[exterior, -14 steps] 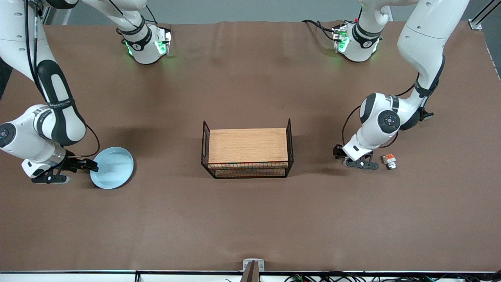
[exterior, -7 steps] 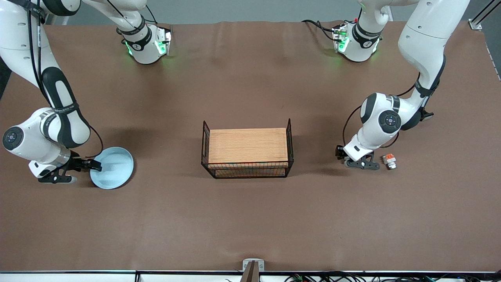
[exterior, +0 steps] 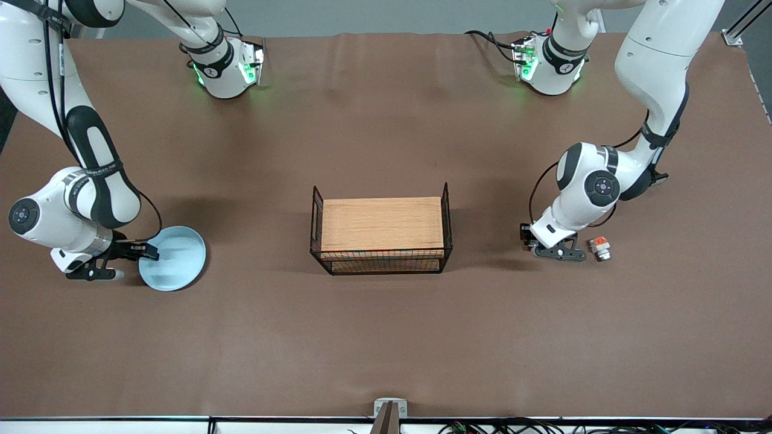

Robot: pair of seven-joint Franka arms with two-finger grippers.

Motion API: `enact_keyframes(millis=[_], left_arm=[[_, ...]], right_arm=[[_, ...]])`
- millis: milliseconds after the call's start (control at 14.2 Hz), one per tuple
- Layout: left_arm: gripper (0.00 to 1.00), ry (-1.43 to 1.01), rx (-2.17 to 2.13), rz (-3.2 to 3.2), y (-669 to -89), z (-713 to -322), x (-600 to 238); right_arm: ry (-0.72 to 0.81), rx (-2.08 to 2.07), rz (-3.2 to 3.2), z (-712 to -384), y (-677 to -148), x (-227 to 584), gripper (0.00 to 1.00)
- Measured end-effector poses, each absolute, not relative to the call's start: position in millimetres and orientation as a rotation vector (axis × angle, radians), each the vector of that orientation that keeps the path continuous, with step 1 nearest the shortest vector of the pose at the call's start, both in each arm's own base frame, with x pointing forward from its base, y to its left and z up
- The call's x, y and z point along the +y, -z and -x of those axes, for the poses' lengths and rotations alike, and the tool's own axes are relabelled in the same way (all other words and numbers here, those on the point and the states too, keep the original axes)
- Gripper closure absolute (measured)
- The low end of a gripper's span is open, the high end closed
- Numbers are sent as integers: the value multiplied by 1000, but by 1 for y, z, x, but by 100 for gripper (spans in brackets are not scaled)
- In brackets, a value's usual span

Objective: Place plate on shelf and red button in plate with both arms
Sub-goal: 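Grasp the red button with the left gripper while the right gripper grips the plate, then lift the light blue plate with the right gripper and carry it over the basket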

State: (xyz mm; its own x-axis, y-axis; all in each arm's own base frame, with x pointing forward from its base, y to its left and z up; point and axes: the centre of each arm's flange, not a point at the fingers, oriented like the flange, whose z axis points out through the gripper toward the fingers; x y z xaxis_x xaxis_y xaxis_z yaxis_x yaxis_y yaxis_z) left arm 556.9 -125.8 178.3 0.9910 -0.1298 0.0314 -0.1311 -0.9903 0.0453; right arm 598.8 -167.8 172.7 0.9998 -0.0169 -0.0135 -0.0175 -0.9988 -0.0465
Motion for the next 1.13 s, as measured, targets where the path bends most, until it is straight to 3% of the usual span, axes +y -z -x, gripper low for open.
enact_keyframes(millis=[212, 283, 424, 495, 1131], left_arm=[[59, -96, -194, -3087, -196, -569, -124], [59, -117, -193, -3088, -206, -574, -124], [59, -142, -189, -3095, -234, -585, -124], [59, -144, -184, -3101, -249, -591, -124], [59, -138, 50, -3125, -374, -646, -126]], right_arm=[[-29, 25, 3088, -602, -178, -167, 70], [-33, 25, 3087, -602, -177, -167, 78], [-31, 25, 3087, -602, -178, -167, 82], [-32, 27, 3085, -602, -181, -167, 92], [-49, 76, 3054, -624, -223, -158, 96]])
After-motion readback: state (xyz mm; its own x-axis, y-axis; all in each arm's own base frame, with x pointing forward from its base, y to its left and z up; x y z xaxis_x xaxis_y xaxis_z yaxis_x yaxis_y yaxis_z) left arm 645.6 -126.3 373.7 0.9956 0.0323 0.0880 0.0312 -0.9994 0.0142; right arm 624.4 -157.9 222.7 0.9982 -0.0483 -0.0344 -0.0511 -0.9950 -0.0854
